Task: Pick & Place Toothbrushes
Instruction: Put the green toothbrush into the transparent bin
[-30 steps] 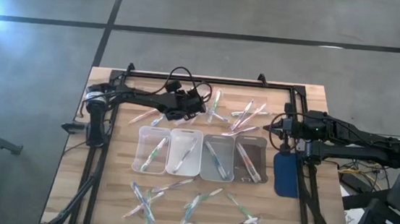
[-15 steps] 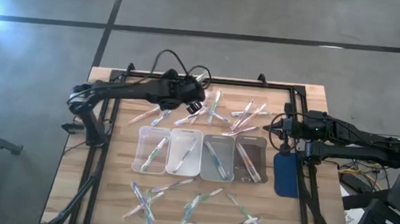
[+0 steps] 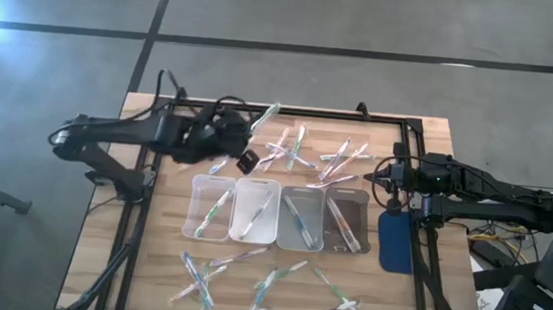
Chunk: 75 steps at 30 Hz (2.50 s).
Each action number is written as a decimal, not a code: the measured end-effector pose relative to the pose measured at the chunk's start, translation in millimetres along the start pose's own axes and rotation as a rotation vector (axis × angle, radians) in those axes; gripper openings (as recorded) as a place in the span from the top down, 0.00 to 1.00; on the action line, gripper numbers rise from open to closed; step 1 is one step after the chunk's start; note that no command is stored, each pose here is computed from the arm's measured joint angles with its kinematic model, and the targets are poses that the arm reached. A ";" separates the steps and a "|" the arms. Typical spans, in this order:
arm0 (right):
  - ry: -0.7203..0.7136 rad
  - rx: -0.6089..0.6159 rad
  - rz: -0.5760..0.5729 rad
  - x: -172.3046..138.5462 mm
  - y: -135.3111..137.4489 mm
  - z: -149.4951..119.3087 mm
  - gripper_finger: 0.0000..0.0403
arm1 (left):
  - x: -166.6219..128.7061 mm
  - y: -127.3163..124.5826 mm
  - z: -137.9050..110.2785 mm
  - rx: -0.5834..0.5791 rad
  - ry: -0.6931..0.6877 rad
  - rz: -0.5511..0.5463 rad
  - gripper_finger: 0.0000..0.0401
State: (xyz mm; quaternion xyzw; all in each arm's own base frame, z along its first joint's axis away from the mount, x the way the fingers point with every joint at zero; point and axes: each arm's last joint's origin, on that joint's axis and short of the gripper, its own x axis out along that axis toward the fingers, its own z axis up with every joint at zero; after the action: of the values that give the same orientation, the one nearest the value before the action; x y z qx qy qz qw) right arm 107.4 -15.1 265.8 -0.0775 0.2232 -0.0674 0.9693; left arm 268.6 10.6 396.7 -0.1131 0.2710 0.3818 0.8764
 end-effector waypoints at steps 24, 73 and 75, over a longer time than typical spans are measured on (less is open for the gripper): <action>0.000 0.000 0.000 -0.1 0.0 0.0 0.98 | -17.7 -26.3 -68.9 -0.296 0.346 0.093 0.87; 0.000 0.000 0.000 0.0 0.0 0.0 0.98 | 13.3 -36.8 -181.2 -0.192 0.605 0.096 0.87; 0.000 0.000 0.000 0.0 0.0 0.0 0.98 | 13.2 -36.7 -181.2 -0.194 0.605 0.097 0.87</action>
State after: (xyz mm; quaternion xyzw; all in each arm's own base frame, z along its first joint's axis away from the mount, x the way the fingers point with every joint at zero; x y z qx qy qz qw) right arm 107.4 -15.0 265.8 -0.0775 0.2232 -0.0673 0.9693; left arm 232.4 -79.9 238.9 -0.2916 0.4866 0.3963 0.7219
